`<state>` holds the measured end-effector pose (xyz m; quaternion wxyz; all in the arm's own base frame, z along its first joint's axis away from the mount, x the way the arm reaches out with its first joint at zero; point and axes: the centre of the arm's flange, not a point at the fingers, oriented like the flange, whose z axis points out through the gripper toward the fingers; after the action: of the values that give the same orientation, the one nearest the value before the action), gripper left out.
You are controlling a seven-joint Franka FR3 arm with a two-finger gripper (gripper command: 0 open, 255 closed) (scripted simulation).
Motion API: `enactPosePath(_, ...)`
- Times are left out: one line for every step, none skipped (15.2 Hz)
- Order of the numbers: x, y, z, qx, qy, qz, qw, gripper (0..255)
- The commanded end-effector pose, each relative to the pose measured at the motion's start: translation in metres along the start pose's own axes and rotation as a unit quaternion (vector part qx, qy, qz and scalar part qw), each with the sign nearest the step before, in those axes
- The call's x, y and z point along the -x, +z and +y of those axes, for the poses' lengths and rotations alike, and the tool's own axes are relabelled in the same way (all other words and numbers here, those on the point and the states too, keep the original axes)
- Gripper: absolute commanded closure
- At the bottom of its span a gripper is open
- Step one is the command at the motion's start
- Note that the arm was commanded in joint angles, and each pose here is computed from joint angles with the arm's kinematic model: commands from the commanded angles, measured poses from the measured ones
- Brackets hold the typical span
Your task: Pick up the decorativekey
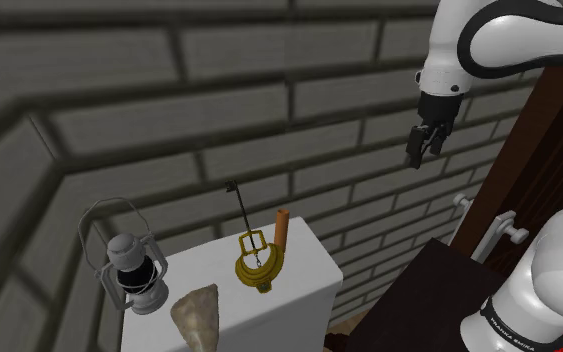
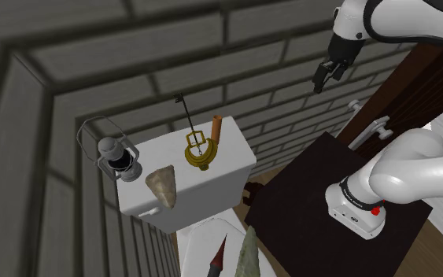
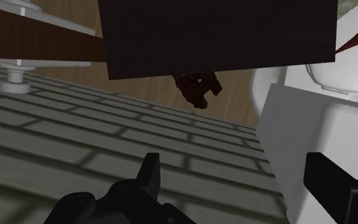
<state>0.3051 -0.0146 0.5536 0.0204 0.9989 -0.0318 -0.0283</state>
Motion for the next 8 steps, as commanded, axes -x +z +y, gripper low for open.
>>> enactPosePath(0.0,0.0,0.0,0.0,0.0,0.0,1.0,0)
enactPosePath(-0.004,0.005,-0.01,-0.002,0.002,0.005,1.0,0)
enactPosePath(-0.008,0.01,-0.021,-0.005,0.004,0.009,0.9999,0)
enactPosePath(-0.012,0.014,-0.031,-0.007,0.007,0.014,0.9999,0)
enactPosePath(-0.017,0.019,-0.041,-0.009,0.009,0.019,0.9997,0)
enactPosePath(-0.021,0.023,-0.052,-0.011,0.011,0.024,0.9996,0)
enactPosePath(-0.025,0.028,-0.062,-0.014,0.013,0.028,0.9994,0)
enactPosePath(-0.03,0.032,-0.072,-0.016,0.015,0.033,0.9992,0)
